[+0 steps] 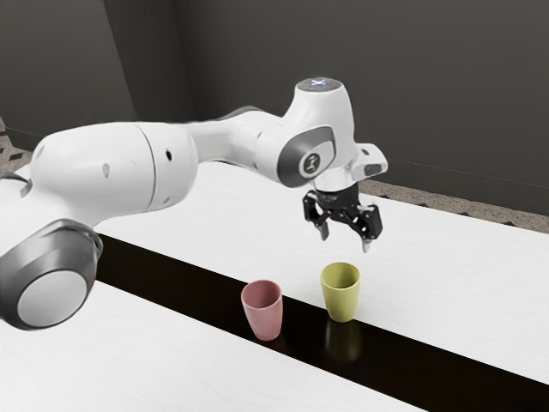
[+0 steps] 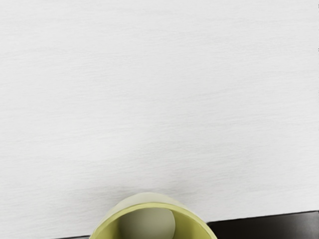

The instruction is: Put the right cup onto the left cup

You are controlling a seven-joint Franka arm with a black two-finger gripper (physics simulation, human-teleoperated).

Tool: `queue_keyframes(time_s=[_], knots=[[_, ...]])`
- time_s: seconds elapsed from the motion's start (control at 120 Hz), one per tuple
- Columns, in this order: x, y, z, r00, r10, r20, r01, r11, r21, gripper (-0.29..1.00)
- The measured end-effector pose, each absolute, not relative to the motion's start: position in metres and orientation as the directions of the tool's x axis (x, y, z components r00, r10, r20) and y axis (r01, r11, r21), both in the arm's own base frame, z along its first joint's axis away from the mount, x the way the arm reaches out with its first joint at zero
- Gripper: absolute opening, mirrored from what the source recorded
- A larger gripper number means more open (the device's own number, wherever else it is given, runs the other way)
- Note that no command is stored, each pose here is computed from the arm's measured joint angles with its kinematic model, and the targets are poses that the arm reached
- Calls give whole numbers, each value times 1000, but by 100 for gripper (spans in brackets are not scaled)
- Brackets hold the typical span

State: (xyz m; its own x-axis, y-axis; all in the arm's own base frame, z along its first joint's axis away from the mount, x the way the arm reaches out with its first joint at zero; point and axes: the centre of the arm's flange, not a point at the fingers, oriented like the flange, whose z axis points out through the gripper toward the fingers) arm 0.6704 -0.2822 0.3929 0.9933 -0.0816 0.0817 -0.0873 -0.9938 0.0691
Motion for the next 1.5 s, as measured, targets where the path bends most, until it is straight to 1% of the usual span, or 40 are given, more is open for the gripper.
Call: queue_keyframes(time_s=[0.15,0.517,0.733,1.0,1.067,1.175,1.258,1.367,1.5], knots=[[661,-289,371,997,-57,57,-61,-995,79,68],[653,-306,352,999,-8,46,-11,-997,79,62],[654,-307,337,999,24,30,22,-997,72,50],[656,-304,311,999,54,2,54,-997,53,43],[656,-304,309,998,62,0,62,-997,51,37],[657,-303,308,997,73,-1,73,-996,50,18],[657,-303,308,997,80,-2,80,-996,50,8],[657,-303,307,996,88,-3,88,-995,49,0],[657,-302,303,995,97,-8,97,-994,46,-4]])
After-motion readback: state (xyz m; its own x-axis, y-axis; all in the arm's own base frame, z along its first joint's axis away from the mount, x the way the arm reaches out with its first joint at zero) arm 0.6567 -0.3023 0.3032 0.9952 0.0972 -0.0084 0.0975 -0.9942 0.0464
